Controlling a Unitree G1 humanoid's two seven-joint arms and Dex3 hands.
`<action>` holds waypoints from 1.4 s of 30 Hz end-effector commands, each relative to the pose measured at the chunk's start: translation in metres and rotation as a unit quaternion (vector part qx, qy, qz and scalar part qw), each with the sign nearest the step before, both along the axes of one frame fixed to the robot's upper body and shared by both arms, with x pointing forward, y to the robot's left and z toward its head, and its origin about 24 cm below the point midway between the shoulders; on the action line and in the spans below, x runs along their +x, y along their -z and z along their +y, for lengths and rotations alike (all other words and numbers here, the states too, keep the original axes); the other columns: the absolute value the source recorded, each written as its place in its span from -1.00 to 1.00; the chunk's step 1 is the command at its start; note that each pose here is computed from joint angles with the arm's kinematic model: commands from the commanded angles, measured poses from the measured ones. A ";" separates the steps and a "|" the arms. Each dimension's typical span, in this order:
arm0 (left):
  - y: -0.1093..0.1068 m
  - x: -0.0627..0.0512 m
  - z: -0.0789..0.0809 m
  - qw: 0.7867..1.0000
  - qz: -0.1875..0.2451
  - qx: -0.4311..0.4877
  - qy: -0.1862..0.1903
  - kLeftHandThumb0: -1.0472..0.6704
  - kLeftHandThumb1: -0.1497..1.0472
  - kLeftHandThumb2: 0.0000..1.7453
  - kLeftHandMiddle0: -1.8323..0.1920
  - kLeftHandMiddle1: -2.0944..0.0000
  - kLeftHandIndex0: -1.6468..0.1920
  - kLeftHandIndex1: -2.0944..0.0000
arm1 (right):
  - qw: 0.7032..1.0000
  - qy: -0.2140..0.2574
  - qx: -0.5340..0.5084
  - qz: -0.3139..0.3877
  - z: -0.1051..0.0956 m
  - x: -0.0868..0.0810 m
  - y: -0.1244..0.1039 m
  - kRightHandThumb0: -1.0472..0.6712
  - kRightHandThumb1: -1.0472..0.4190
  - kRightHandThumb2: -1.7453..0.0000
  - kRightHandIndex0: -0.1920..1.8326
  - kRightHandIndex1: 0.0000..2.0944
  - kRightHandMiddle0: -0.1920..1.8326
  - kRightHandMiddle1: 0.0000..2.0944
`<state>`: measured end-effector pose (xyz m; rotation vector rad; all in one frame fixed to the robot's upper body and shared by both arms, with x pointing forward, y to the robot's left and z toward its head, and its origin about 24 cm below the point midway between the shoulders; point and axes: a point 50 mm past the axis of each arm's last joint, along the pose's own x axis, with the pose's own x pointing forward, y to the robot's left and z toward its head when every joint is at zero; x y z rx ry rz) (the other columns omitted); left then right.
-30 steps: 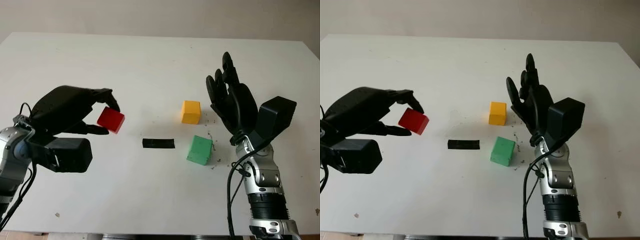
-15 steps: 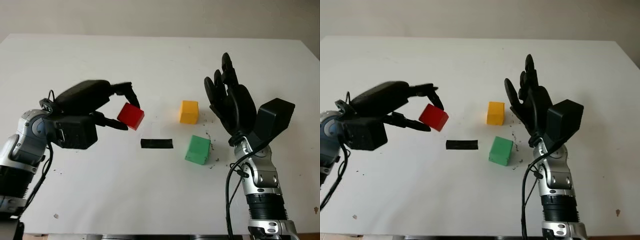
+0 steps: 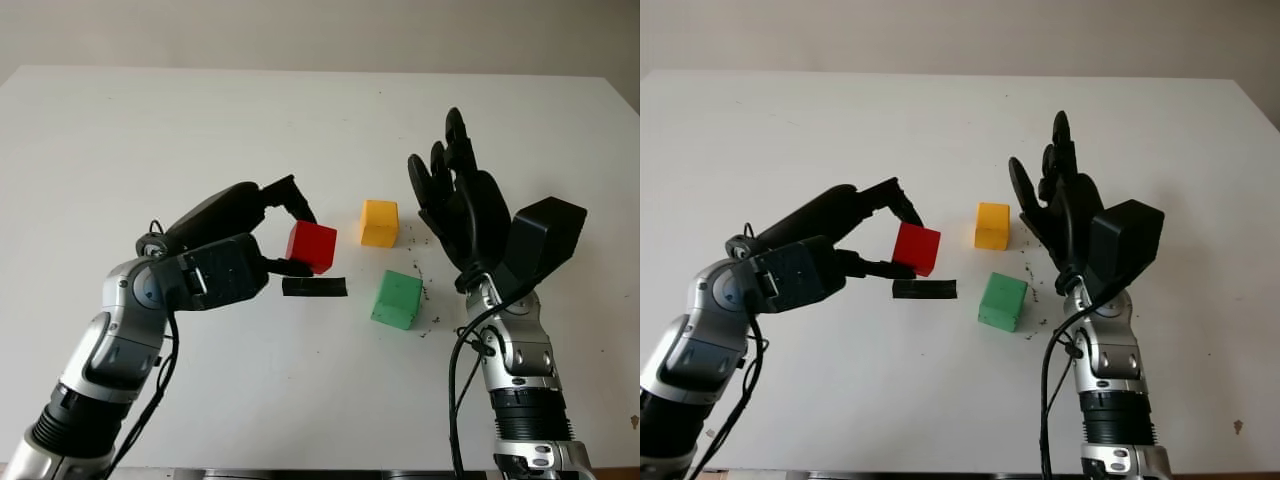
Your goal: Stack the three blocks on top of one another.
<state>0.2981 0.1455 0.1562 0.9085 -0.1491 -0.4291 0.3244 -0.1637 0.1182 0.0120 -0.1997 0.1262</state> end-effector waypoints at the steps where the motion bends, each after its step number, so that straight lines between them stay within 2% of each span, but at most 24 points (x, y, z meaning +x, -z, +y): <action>1: -0.003 -0.005 -0.004 1.000 -0.008 -0.003 0.001 -0.26 0.99 -0.94 0.62 0.98 0.56 -0.70 | 1.000 -0.002 -0.002 -0.013 0.002 0.001 -0.005 -0.48 -1.00 0.58 -1.00 -1.00 -1.00 -1.00; 10: 0.002 -0.013 -0.005 1.000 0.010 0.011 -0.018 -0.26 1.00 -0.92 0.61 0.96 0.53 -0.70 | 1.000 -0.002 0.002 -0.012 0.005 0.002 -0.006 -0.48 -1.00 0.58 -1.00 -1.00 -1.00 -1.00; 16: 0.014 -0.011 -0.006 0.999 0.013 0.014 -0.041 -0.29 1.00 -0.89 0.61 0.96 0.55 -0.72 | 1.000 -0.004 0.003 -0.012 0.006 0.002 -0.007 -0.48 -1.00 0.58 -1.00 -1.00 -1.00 -1.00; 22: 0.026 -0.009 -0.008 0.999 0.021 0.004 -0.047 -0.29 1.00 -0.87 0.63 0.96 0.59 -0.77 | 1.000 0.000 -0.004 -0.016 0.004 0.002 -0.007 -0.48 -1.00 0.59 -1.00 -1.00 -1.00 -1.00; 29: 0.041 -0.004 -0.009 0.998 0.032 -0.003 -0.062 -0.30 1.00 -0.86 0.63 0.96 0.60 -0.71 | 1.000 -0.002 0.000 -0.015 0.003 0.001 -0.007 -0.48 -1.00 0.59 -1.00 -1.00 -1.00 -1.00; 42: 0.055 0.000 -0.010 0.995 0.078 0.004 -0.054 -0.30 1.00 -0.86 0.65 0.96 0.58 -0.61 | 1.000 -0.002 0.002 -0.017 -0.001 -0.001 -0.007 -0.46 -1.00 0.59 -1.00 -1.00 -1.00 -1.00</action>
